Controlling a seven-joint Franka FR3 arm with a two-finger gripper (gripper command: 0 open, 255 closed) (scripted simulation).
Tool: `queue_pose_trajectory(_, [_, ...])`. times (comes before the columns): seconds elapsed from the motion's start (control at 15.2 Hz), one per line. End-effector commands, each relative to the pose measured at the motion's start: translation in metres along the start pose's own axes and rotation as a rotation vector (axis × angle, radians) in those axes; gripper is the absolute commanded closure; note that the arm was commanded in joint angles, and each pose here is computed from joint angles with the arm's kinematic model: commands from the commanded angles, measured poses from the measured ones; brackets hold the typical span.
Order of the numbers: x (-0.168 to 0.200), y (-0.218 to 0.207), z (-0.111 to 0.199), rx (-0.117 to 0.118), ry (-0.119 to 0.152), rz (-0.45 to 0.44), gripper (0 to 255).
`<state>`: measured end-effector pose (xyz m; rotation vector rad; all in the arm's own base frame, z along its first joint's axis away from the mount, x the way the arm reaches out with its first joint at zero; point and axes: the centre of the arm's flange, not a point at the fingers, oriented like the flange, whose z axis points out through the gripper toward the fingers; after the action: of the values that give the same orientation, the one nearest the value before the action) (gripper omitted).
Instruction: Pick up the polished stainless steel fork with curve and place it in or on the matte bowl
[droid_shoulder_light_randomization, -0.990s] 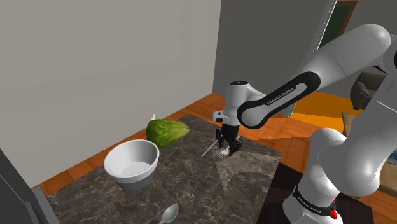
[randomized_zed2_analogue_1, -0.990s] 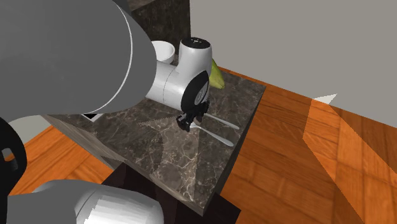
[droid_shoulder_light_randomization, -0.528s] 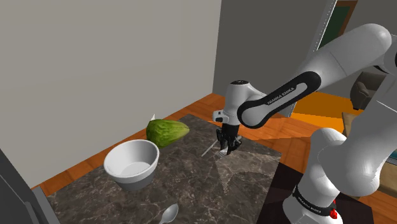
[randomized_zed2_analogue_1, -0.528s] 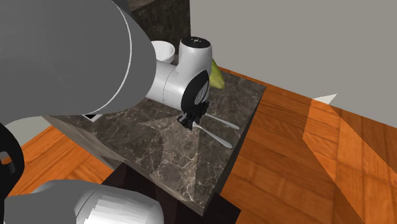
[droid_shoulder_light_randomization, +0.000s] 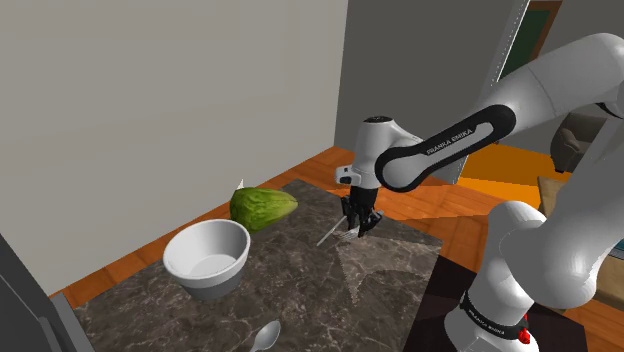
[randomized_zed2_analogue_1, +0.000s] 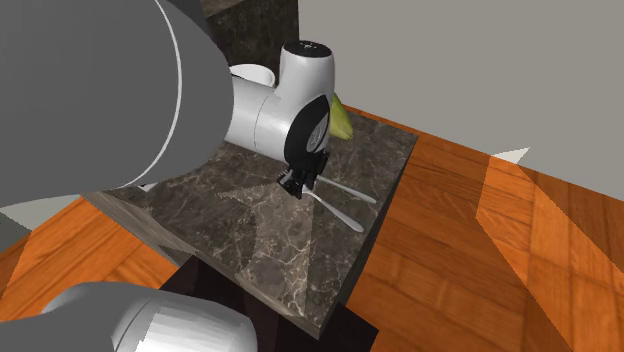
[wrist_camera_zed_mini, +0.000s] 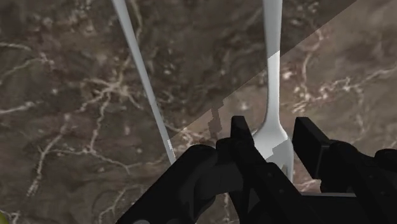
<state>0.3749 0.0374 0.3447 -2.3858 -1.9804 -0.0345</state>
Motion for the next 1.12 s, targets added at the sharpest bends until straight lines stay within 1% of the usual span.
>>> queue_pose_trajectory(0.0, [0.001, -0.001, -0.010, 0.001, 0.000, 0.000, 255])
queue_pose_trajectory(1.06, [0.004, -0.002, -0.094, 0.001, 0.000, 0.000, 255])
